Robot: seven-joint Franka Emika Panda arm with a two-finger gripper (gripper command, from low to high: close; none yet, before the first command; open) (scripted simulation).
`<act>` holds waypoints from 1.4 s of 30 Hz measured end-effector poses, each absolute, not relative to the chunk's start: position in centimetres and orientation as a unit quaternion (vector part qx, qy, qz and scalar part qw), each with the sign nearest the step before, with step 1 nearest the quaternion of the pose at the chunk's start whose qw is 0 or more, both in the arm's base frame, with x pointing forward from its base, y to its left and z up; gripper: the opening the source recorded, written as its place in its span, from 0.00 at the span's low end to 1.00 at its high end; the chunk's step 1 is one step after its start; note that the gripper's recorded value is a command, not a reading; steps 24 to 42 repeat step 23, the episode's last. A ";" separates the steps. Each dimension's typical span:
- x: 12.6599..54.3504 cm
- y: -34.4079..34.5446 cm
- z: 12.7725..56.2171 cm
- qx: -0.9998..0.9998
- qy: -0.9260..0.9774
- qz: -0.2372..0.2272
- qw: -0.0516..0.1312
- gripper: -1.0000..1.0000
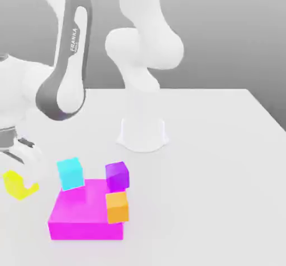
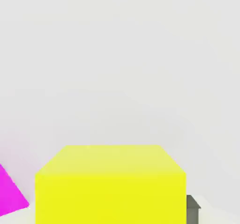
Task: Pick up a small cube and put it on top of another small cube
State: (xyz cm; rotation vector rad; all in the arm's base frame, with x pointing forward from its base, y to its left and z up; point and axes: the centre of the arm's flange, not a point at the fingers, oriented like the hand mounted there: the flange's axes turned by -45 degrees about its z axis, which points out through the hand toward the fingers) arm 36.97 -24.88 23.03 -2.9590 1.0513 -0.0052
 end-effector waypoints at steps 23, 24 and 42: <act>40.9 -5.9 24.3 -0.884 0.467 -0.001 -0.001 1.00; 40.9 -5.9 24.3 -0.884 0.467 -0.001 -0.001 1.00; 40.9 -5.9 24.3 -0.884 0.467 -0.001 -0.001 1.00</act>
